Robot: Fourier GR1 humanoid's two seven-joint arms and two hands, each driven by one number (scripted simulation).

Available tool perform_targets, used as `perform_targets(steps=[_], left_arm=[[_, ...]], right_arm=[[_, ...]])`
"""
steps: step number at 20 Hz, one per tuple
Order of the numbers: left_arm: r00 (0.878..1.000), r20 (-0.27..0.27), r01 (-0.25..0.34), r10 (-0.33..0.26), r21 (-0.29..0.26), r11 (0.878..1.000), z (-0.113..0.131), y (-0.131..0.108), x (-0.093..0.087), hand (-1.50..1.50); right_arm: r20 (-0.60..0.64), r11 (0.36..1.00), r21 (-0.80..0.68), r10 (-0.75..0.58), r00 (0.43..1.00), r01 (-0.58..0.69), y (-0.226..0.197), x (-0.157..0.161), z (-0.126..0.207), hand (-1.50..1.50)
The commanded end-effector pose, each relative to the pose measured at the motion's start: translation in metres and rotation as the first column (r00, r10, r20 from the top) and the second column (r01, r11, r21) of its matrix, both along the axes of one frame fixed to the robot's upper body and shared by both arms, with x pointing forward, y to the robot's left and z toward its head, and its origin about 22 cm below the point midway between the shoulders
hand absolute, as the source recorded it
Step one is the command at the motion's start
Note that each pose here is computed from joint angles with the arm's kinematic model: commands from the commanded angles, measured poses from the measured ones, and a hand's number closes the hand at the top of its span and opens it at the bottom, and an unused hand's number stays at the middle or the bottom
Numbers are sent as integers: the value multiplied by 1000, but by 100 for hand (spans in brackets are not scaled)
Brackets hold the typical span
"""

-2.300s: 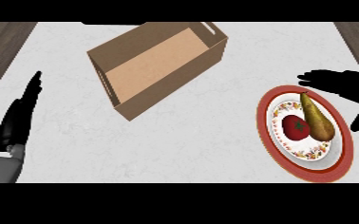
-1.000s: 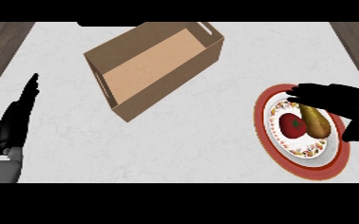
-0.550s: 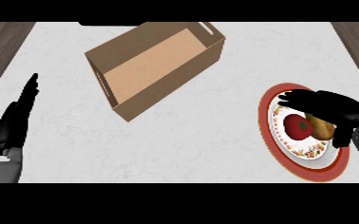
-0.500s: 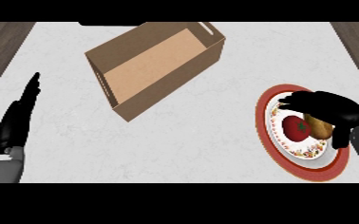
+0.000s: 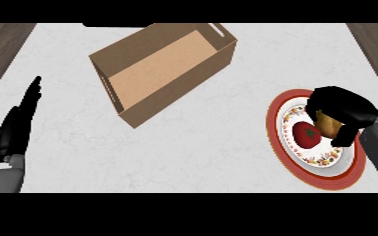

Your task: Pick the pear from the plate and place it in the cardboard box

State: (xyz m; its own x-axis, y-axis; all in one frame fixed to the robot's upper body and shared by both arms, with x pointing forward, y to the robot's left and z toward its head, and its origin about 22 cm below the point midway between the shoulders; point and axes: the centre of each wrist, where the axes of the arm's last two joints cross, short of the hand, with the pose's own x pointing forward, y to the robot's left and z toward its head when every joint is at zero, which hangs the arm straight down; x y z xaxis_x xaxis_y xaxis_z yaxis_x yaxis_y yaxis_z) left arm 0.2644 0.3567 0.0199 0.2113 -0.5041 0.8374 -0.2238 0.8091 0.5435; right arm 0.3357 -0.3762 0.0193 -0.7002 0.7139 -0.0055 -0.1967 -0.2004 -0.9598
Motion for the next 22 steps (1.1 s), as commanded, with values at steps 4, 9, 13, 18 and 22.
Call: perform_targets(steps=[4,9,13,18,22], left_arm=[[1000,-7,-13,13,0,1000,-10,3,-14,0],[999,-20,-42,42,-3,999,1,10,-6,0],[999,-18,-44,44,1,999,-2,14,-9,0],[999,-39,-21,20,-4,1000,-3,5,-8,0],[1000,-2,-11,11,-2,1000,-12,-2,-19,0]], right_arm=[[170,981,158,-142,975,116,28,4,4,150],[-32,761,268,-606,795,591,69,12,-20,150],[57,674,364,-706,706,643,123,21,16,150],[232,693,541,-668,707,477,182,7,84,150],[233,706,570,-629,741,420,209,-18,107,150]])
